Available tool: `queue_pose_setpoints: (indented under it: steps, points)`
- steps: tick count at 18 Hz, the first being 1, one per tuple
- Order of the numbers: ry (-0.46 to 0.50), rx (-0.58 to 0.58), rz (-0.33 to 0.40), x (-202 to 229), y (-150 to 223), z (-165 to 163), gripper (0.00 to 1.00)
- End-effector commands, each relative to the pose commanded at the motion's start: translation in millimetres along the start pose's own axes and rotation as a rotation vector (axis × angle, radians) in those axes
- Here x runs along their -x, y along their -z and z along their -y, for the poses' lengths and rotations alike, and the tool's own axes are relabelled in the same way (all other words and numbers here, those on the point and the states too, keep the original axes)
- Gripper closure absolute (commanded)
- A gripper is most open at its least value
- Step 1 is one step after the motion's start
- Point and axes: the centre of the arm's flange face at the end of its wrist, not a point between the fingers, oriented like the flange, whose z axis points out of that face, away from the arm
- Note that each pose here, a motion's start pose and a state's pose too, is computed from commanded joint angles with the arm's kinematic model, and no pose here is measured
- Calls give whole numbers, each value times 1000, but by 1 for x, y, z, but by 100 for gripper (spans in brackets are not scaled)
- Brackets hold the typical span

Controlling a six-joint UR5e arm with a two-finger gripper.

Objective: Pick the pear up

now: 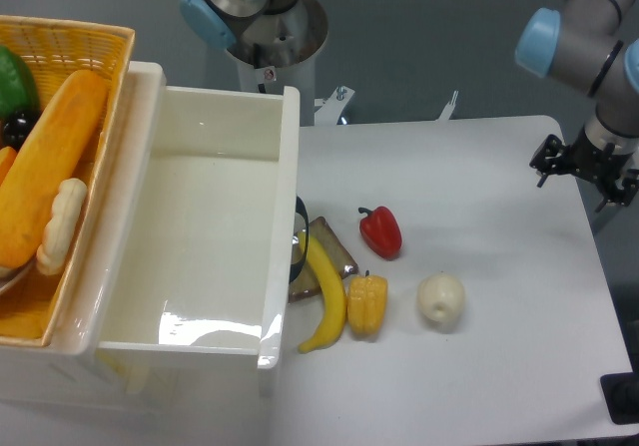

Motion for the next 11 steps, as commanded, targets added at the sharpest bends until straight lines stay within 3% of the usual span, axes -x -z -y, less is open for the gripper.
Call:
queue_pose_setpoints:
  steps: [5, 11]
  points:
    - [30, -8, -13, -2, -8, 0, 0]
    - [288, -11, -28, -11, -19, 4, 0]
